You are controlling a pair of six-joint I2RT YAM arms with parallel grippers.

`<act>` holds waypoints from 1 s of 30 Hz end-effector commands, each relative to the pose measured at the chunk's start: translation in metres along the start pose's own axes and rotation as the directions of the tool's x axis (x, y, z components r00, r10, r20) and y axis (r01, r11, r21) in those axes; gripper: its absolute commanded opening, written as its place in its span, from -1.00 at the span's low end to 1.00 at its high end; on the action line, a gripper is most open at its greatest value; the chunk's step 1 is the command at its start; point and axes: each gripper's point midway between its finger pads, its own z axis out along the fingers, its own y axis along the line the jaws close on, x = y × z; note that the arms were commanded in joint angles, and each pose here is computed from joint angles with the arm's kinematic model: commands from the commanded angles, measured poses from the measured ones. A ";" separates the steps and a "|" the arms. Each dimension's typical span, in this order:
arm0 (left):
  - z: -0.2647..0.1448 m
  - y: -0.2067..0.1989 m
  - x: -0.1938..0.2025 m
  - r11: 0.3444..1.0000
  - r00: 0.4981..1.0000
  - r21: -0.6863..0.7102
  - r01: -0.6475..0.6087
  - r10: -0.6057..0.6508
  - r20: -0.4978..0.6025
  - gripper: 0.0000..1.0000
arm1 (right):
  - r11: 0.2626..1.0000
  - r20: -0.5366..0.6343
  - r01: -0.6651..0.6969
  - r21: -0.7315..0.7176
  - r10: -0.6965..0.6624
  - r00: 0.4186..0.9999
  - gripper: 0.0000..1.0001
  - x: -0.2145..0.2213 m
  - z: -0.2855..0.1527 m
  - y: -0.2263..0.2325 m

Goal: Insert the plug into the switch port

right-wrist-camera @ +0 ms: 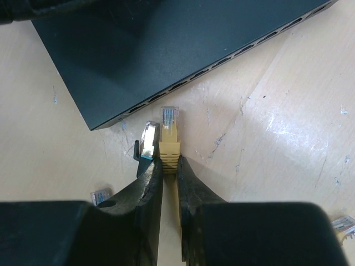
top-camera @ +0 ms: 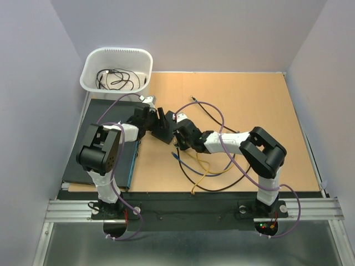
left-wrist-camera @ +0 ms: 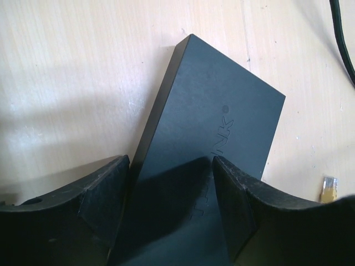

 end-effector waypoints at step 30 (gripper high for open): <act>0.008 -0.003 0.035 0.999 0.996 0.047 0.022 -0.018 -0.091 0.40 | 0.986 -0.044 0.167 0.001 -0.167 0.985 -0.99 -0.011 0.007 0.011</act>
